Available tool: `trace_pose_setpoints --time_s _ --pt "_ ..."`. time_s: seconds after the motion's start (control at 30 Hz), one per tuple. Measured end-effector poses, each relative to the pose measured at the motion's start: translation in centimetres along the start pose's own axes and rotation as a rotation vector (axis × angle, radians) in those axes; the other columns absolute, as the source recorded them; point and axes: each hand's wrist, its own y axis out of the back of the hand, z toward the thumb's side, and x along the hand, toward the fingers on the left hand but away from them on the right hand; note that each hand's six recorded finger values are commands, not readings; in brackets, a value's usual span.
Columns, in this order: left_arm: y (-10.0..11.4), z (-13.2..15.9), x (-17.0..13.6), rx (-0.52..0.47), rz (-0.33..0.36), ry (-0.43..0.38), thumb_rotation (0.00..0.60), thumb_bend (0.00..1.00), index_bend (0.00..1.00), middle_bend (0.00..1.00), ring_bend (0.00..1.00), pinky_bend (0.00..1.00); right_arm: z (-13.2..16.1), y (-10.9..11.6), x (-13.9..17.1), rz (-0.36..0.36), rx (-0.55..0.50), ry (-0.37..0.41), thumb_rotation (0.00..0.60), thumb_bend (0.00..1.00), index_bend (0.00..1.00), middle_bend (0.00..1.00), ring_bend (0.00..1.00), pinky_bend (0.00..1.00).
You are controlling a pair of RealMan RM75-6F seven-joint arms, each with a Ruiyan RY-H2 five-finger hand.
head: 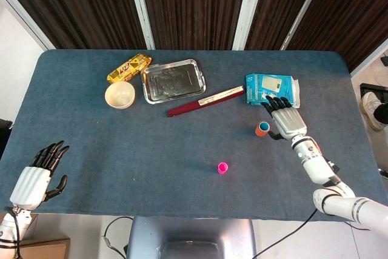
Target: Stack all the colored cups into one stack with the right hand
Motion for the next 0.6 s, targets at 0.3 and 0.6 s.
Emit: trace_pose_setpoints --time_s 0.3,0.6 --pt "-0.3 0.3 0.1 0.002 -0.01 -0.009 0.6 0.47 0.0 0.0 0.0 0.13 6.6 -0.4 4.8 0.008 -0.044 0.253 0.6 0.41 0.17 0.0 0.0 0.0" --pt "0.1 0.3 -0.2 -0.009 0.003 -0.017 0.6 0.47 0.0 0.0 0.0 0.13 14.1 -4.1 6.3 0.104 -0.066 0.446 0.6 0.41 0.25 0.0 0.0 0.0"
